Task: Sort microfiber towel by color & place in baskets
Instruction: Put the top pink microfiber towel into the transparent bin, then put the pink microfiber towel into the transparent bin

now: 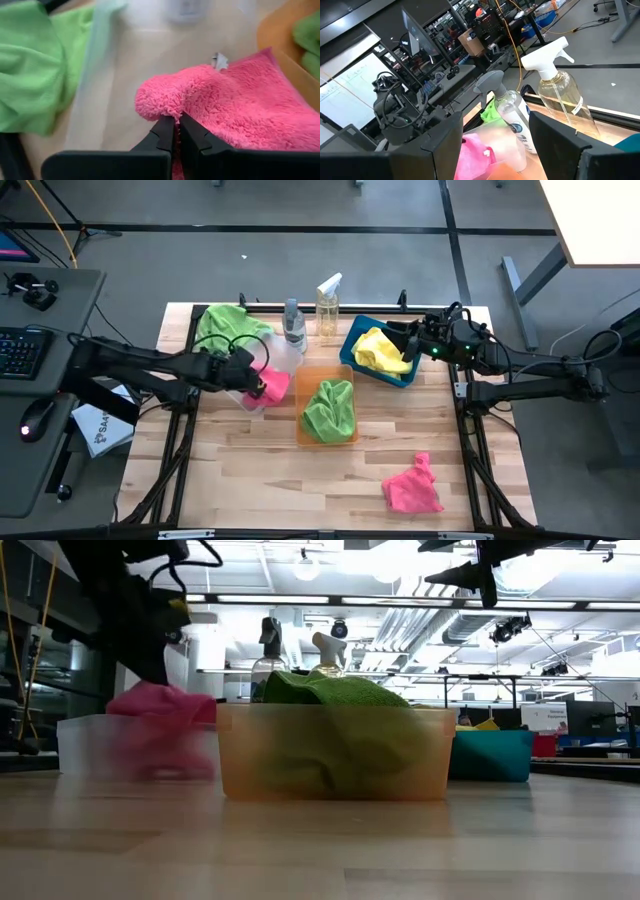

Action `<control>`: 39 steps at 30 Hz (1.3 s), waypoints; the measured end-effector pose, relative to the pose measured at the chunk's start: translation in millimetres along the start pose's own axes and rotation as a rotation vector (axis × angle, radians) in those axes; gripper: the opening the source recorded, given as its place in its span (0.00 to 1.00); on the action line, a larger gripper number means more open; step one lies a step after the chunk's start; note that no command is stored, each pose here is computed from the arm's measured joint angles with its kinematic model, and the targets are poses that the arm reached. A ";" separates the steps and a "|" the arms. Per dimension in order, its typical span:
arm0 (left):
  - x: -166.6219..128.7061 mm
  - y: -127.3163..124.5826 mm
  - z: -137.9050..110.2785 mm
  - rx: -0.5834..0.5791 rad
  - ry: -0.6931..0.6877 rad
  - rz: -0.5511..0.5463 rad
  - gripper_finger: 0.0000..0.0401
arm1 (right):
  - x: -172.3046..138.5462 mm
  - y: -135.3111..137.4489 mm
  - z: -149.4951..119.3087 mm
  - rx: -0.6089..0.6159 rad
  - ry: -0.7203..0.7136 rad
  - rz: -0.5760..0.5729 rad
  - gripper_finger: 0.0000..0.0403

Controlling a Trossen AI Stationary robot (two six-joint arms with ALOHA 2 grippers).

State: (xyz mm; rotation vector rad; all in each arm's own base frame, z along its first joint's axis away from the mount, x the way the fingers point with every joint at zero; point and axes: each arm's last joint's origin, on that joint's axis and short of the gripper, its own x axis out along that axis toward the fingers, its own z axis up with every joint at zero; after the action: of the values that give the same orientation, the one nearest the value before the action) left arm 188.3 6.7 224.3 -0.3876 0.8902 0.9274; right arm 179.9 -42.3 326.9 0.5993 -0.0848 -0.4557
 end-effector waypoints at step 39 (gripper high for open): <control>-46.3 14.2 83.7 -0.038 -0.108 -0.332 0.43 | -2.5 15.2 -11.9 0.251 0.332 0.356 0.56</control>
State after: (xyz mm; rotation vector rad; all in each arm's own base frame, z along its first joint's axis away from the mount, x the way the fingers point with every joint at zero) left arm 204.3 43.6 312.2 -0.4967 0.6845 0.6527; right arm 186.0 -23.8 325.7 0.8806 0.0688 0.0046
